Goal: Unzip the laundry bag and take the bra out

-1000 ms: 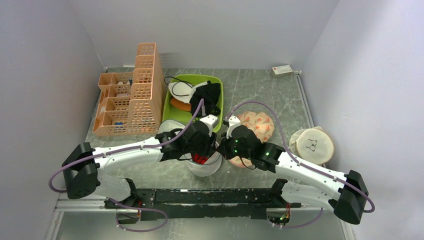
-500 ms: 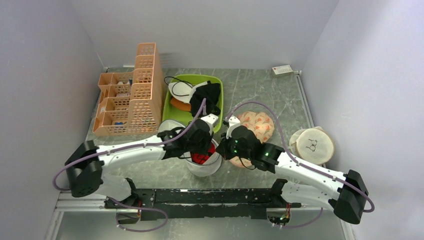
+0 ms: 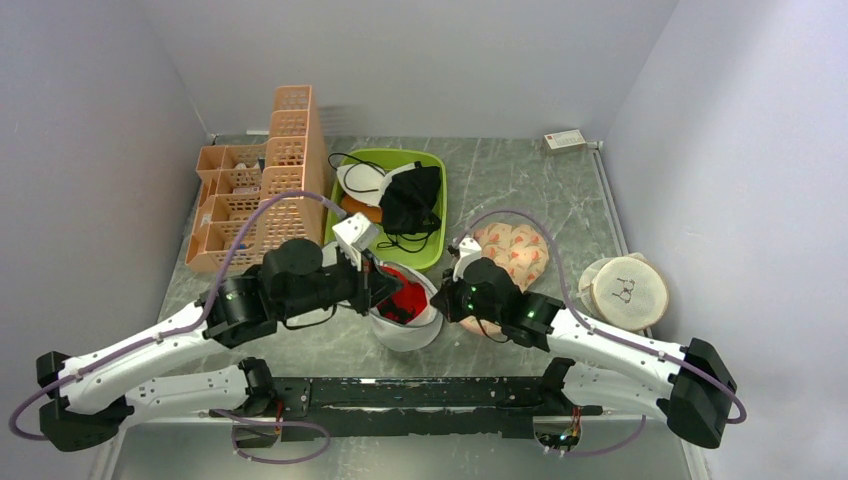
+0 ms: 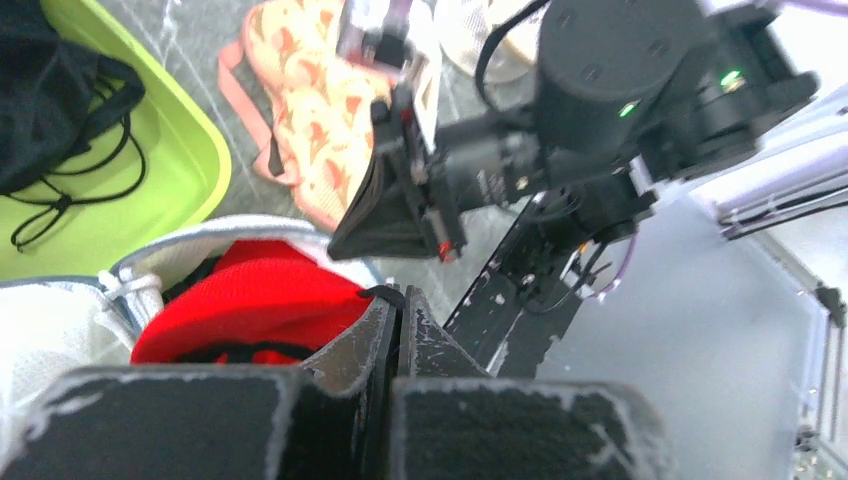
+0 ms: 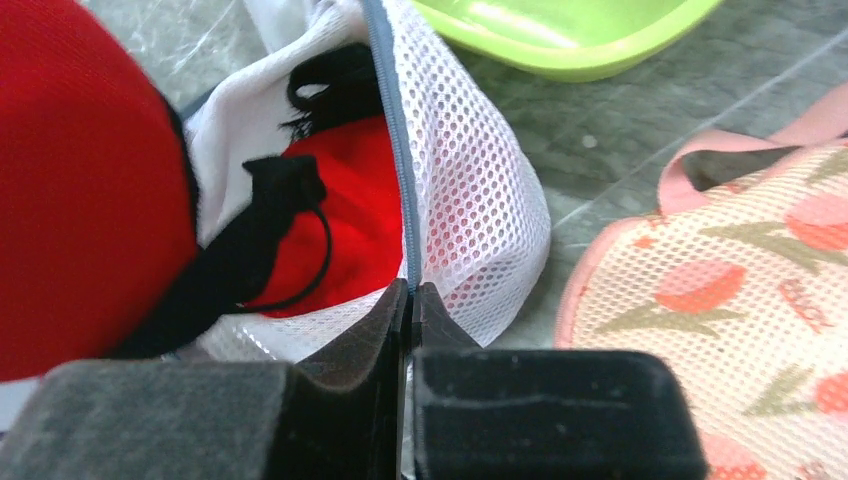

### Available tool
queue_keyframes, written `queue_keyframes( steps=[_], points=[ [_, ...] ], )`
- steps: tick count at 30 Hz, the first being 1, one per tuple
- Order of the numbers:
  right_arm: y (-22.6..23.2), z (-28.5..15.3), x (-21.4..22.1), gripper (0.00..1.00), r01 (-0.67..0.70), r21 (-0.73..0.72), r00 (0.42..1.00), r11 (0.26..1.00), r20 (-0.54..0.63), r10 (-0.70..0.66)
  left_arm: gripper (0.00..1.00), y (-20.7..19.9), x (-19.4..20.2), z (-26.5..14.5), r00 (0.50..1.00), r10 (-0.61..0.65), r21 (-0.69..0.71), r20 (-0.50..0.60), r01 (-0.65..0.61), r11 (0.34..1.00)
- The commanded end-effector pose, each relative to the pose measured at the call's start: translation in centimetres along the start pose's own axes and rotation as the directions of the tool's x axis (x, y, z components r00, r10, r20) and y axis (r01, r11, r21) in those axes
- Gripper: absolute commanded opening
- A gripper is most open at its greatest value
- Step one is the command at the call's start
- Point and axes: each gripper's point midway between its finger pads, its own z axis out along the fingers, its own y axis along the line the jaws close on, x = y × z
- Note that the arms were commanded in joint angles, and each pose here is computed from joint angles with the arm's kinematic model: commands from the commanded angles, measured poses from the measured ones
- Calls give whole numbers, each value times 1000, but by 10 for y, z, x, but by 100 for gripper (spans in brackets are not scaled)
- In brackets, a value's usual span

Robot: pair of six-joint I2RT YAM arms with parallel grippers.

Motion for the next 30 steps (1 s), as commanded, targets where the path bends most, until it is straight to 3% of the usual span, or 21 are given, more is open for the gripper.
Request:
queue_keyframes(
  steps=[1, 4, 7, 11, 14, 19, 23, 30],
  points=[
    [22, 4, 0, 0, 36, -138, 999, 990, 23, -33, 7, -25, -43, -10, 999, -25, 48, 45, 23, 999],
    [26, 6, 5, 0, 36, -158, 999, 987, 1, -36, 7, -37, -79, -9, 995, -21, 52, 95, 16, 998],
    [27, 7, 7, 0, 28, -168, 1000, 985, 4, -28, 7, -28, -119, -6, 984, -3, -55, 177, 13, 998],
    [28, 6, 3, 0, 30, -173, 999, 984, 15, -28, 7, -24, -180, 1, 979, 91, -211, 183, -51, 976],
    [27, 4, 2, 0, 30, -166, 999, 986, 22, -26, 7, -30, -233, -5, 953, 165, -270, 256, -93, 958],
    [25, 2, 3, 0, 22, -164, 999, 986, 31, -17, 7, -30, -288, -7, 890, 258, -325, 377, -134, 936],
    [23, 0, 3, 0, 25, -153, 999, 988, 32, -20, 7, -7, -307, 3, 864, 287, -358, 415, -135, 924],
    [18, -5, 1, 0, 29, -132, 999, 991, 44, -23, 7, 62, -286, 46, 911, 245, -407, 332, -96, 908]
  ],
)
